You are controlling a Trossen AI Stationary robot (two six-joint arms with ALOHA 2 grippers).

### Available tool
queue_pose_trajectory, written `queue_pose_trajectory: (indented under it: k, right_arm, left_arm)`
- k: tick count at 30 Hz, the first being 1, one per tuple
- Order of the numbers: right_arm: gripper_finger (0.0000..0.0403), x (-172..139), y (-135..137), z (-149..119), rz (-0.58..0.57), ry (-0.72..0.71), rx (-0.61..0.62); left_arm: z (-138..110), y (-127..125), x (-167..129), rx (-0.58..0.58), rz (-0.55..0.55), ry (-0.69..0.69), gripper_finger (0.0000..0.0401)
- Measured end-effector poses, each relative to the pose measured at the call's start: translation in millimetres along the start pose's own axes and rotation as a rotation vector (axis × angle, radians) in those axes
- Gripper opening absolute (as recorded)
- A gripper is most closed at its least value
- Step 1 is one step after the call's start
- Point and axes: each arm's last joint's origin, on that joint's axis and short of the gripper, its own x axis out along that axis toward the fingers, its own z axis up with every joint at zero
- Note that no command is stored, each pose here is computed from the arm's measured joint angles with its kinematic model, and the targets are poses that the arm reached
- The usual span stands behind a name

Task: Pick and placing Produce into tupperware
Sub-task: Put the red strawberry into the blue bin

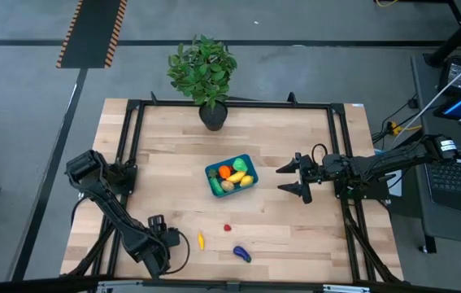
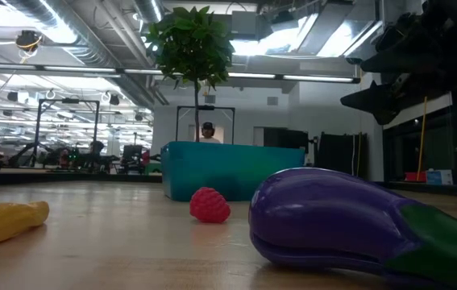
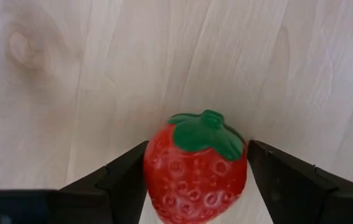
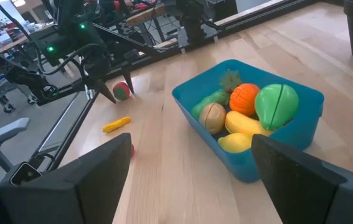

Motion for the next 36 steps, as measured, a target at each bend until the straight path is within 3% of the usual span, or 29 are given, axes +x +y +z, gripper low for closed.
queue_pose_trajectory:
  k: [9,15,27,36]
  right_arm:
    - [0.0332,0,0,0,-0.001,0.003,0.000]
    - [0.0332,0,0,0,-0.001,0.003,0.000]
    - [0.0332,0,0,0,-0.001,0.002,-0.001]
    - [0.0332,0,0,0,-0.001,0.002,-0.010]
  left_arm:
    - [-1,1,1,0.001,-0.003,0.029,0.0249]
    - [-1,0,2,0.037,-0.013,0.048,0.0186]
    - [4,4,3,0.065,0.002,0.071,0.0186]
    - [22,15,3,0.183,0.018,0.029,0.0186]
